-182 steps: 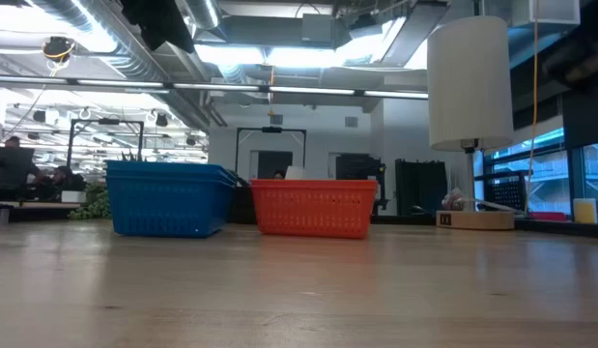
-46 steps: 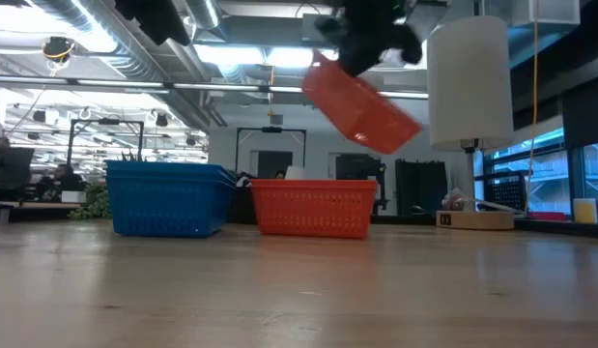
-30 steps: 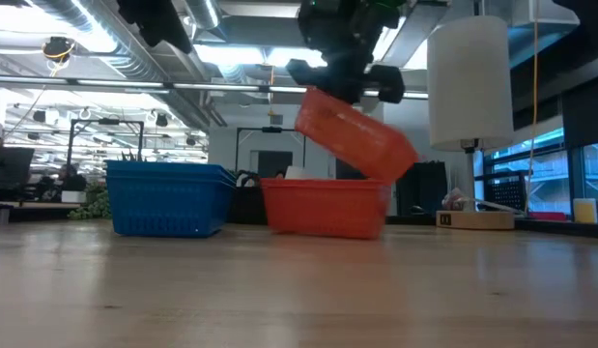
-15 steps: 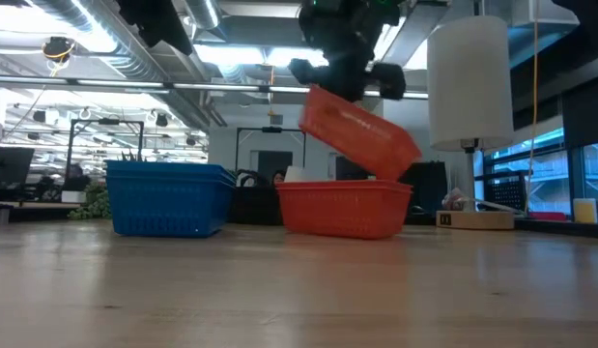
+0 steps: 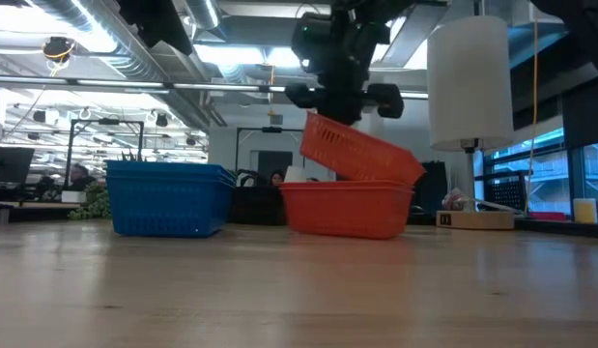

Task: Stack baskets by color
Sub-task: Stack the orange bin on the middle orange bin, then return to Home Position

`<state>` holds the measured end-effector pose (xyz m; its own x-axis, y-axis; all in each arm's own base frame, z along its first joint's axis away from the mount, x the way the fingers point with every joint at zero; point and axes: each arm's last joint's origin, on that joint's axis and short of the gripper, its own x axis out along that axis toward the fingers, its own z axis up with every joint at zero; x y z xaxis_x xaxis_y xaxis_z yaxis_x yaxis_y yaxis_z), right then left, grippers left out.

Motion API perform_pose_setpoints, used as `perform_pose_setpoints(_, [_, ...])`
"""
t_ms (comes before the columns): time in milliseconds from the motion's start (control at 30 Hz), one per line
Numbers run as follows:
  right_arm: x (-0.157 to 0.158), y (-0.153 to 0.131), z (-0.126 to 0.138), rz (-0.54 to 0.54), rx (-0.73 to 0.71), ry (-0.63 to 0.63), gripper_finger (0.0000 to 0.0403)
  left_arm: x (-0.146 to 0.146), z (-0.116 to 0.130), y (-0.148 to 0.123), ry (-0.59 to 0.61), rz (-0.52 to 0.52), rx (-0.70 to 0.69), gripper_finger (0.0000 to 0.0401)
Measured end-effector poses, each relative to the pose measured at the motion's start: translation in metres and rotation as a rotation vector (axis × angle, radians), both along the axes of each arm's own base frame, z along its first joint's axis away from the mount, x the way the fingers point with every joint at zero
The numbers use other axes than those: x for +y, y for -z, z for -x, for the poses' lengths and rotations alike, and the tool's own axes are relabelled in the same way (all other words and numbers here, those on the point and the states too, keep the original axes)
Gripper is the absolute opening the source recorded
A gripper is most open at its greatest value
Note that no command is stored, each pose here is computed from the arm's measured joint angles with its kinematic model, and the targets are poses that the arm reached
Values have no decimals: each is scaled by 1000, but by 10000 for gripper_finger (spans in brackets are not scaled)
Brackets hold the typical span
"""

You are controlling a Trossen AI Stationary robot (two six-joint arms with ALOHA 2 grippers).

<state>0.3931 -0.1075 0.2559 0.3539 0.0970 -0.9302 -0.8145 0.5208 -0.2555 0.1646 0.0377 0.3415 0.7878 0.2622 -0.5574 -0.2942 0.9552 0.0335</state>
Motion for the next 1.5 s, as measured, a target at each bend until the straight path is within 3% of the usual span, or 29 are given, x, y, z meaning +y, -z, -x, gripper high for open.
perform_pose_setpoints(233, [-1, 9, -3, -10, 28, 4, 20, 0, 0, 0, -3, 4, -1, 55])
perform_pose_setpoints(533, [9, 8, -9, -46, 6, 100, 79, 0, 0, 0, -3, 4, -1, 55])
perform_pose_setpoints(733, [20, 0, -13, 57, 12, 100, 94, 0, 0, 0, -2, 4, 0, 55])
perform_pose_setpoints(900, [22, -21, -14, 39, -4, 172, 93, 0, 1, 1, -2, 7, 14, 55])
perform_pose_setpoints(1267, [24, -91, -1, -68, -30, 543, 85, -1, 1, 1, -19, 73, -5, 55])
perform_pose_setpoints(1500, [29, -132, 19, -121, -28, 690, 7, -5, 3, 2, 64, 69, 16, 28])
